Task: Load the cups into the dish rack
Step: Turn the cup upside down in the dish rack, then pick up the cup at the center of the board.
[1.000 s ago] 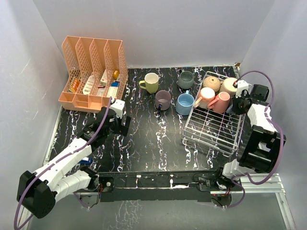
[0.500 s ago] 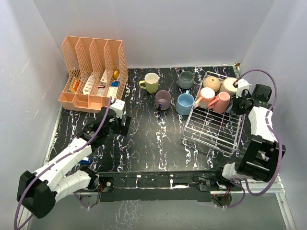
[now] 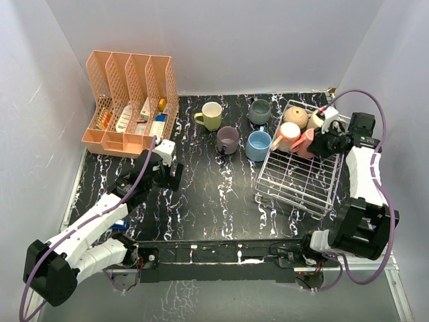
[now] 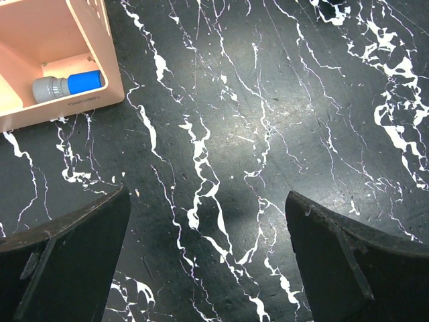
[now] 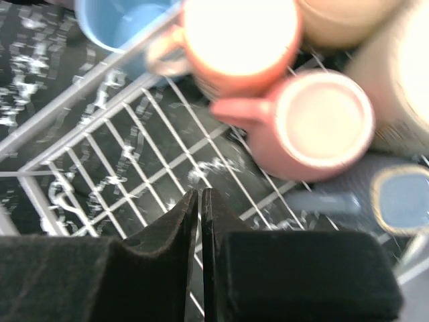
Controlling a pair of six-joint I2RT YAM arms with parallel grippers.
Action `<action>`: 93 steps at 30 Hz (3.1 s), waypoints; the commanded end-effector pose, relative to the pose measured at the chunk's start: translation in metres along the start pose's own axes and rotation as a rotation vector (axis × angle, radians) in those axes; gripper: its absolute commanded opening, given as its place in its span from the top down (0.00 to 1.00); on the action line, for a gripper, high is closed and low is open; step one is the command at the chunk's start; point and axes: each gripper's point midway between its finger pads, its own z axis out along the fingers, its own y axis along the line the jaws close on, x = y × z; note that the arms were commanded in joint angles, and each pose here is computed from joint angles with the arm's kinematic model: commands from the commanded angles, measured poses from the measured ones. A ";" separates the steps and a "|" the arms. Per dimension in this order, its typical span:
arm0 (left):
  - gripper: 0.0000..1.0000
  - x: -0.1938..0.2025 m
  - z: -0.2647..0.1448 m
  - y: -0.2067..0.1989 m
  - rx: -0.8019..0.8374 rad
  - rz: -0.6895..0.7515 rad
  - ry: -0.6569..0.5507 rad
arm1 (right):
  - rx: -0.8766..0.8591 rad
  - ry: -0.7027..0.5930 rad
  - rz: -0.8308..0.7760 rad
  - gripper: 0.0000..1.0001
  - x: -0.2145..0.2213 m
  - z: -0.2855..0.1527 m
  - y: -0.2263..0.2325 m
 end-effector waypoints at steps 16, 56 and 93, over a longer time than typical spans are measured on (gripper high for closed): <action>0.03 -0.025 -0.004 -0.032 0.168 -0.111 -0.070 | -0.632 -0.311 -0.094 0.84 -0.100 -0.001 0.156; 0.37 -0.153 0.198 -0.073 0.063 -0.254 0.169 | -0.567 -0.352 -0.091 0.37 -0.075 0.004 0.160; 0.89 -0.120 0.230 -0.102 0.116 -0.191 0.304 | -0.574 -0.346 -0.083 0.36 -0.072 0.006 0.160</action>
